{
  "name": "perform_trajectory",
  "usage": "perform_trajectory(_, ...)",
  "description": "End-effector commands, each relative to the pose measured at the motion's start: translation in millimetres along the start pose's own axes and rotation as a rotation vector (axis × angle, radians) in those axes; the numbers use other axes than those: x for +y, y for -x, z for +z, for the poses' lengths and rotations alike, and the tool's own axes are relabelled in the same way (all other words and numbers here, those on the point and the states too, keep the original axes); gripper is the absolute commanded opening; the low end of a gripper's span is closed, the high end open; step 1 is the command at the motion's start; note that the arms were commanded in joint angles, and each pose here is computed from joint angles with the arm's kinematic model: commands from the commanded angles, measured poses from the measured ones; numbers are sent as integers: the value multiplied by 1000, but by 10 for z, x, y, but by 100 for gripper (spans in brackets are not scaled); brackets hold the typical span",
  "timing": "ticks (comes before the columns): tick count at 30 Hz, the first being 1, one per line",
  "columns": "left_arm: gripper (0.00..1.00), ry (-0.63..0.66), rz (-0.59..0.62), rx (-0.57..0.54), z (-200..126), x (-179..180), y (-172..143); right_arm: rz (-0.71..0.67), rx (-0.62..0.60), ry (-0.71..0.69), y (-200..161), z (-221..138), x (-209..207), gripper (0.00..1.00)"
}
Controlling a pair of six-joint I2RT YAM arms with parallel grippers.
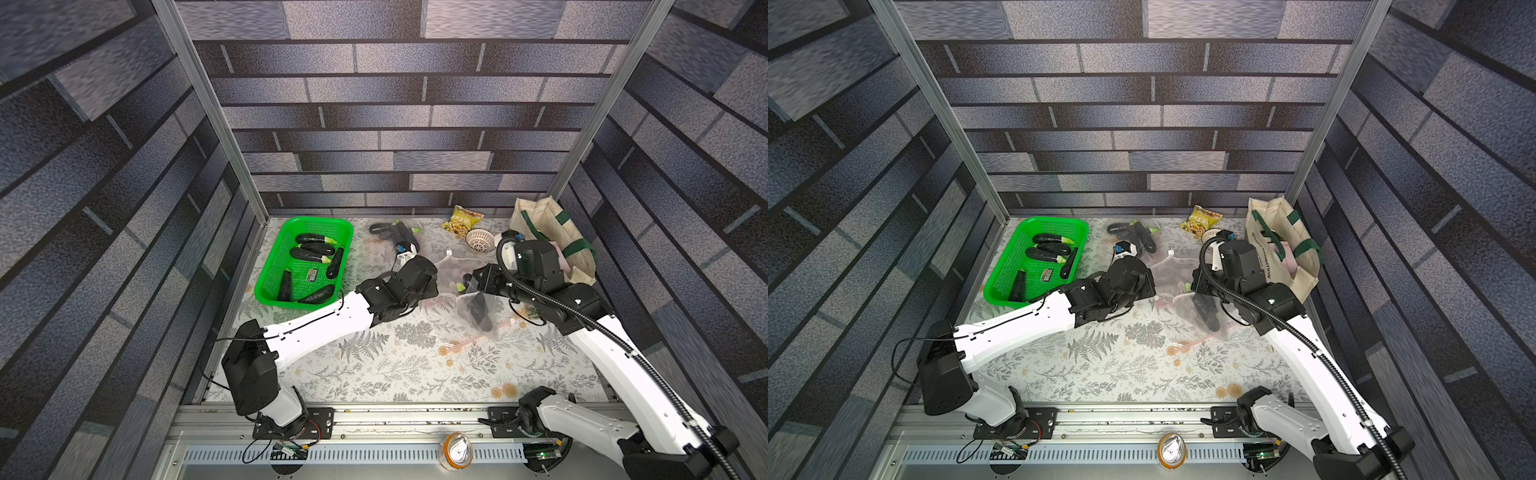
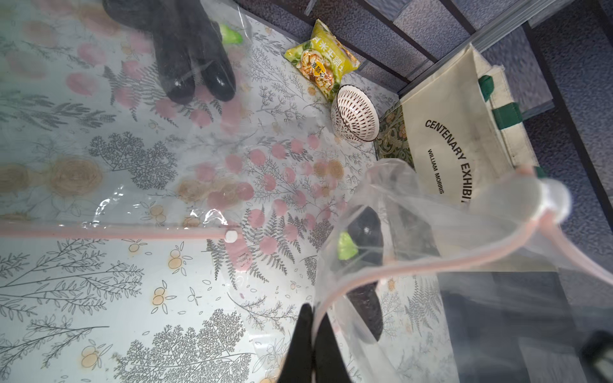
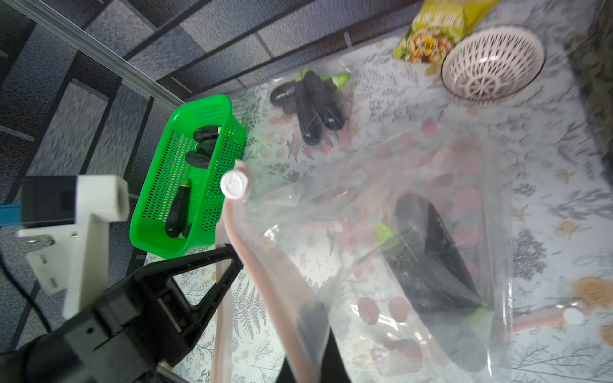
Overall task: Place the eggplant in a zip-top bag and seal the zipper
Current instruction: Adjust the zipper food storage bag at the center of the board.
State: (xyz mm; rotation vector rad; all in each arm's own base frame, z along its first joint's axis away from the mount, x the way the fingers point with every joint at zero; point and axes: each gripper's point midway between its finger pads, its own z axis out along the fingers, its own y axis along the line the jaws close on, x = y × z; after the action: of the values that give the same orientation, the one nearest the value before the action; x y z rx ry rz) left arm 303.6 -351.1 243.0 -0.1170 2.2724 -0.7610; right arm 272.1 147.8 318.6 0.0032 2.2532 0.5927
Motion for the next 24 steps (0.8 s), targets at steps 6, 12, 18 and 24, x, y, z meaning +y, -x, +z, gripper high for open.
perform_trajectory(6,2,-3,39,-2,-84,-6,66,-116,45,-112,-8,-160,-170,0)
perform_trajectory(12,21,111,6,31,151,450,-188,23,181,-21,-567,468,-216,0)
perform_trajectory(18,58,181,-52,21,-12,802,-84,72,258,1,-899,832,-300,0)
perform_trajectory(24,67,273,-69,-19,-455,1291,369,84,264,46,-935,901,-219,0)
